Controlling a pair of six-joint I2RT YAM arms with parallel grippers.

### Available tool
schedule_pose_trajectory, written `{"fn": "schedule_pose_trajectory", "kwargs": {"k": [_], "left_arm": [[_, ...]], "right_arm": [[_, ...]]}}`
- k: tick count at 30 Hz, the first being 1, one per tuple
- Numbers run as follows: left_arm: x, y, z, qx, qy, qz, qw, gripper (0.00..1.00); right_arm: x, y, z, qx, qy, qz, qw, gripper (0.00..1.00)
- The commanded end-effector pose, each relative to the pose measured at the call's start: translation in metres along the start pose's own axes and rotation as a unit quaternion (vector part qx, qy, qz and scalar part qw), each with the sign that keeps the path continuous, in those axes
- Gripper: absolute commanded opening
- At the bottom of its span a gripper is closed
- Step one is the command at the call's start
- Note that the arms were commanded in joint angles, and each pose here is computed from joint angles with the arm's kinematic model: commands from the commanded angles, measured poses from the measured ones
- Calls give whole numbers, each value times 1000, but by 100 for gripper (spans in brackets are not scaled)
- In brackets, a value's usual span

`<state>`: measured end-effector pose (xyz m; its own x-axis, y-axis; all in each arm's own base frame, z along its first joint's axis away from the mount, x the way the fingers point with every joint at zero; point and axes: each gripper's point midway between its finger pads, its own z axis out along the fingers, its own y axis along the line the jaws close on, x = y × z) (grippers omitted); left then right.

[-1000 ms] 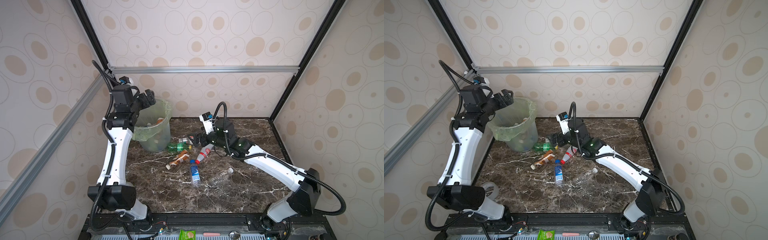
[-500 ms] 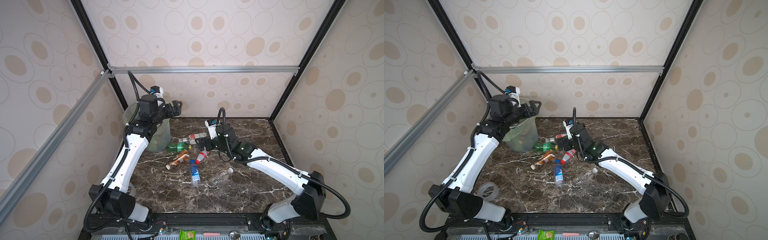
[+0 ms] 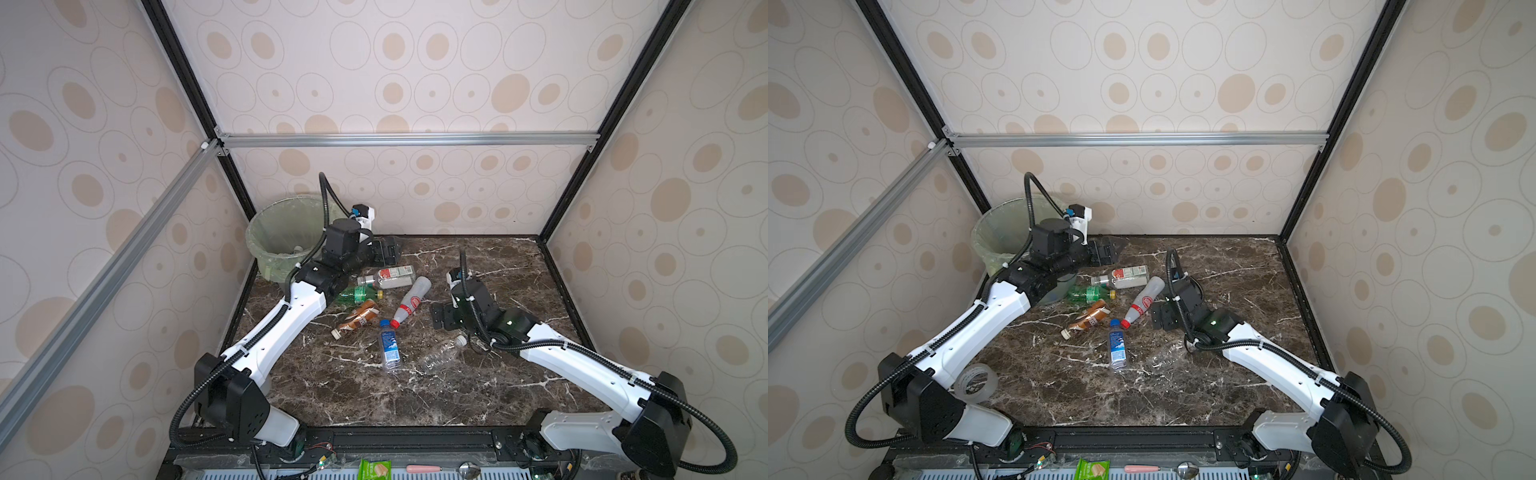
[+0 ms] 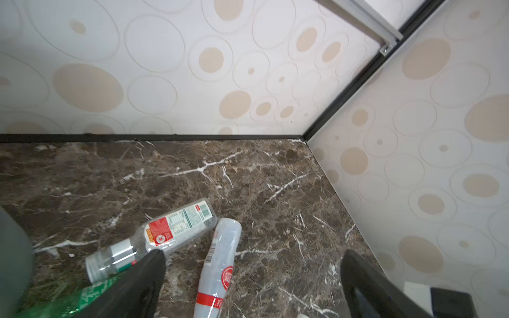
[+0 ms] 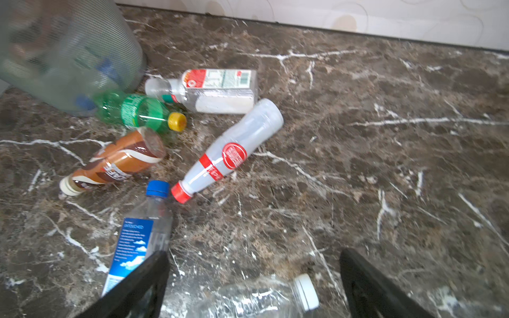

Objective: Throw the plastic bottles in the bin
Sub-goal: Move the plastic bottle to the center of the table.

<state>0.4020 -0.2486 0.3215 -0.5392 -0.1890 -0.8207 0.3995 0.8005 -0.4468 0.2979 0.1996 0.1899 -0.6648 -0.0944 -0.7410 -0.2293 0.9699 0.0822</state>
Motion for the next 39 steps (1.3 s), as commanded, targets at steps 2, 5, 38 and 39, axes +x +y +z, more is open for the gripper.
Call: {"fn": "schedule_pose_trajectory", "kwargs": {"k": [2,5,38,39], "left_arm": [[29,-17,19,20,19,-4,1000,99],[54,-24,28,28,42,-1,999,99],[98,-17,34,20,75,-3,997,99],[98,-17,34,19,75,-2,997,99]], "right_arm": [[39,-27,3,52,47,47,996,99],[62,-31,7,55,67,79,993,99],[148,-4,58,19,128,230,965,93],[148,-4,60,23,127,230,965,92]]}}
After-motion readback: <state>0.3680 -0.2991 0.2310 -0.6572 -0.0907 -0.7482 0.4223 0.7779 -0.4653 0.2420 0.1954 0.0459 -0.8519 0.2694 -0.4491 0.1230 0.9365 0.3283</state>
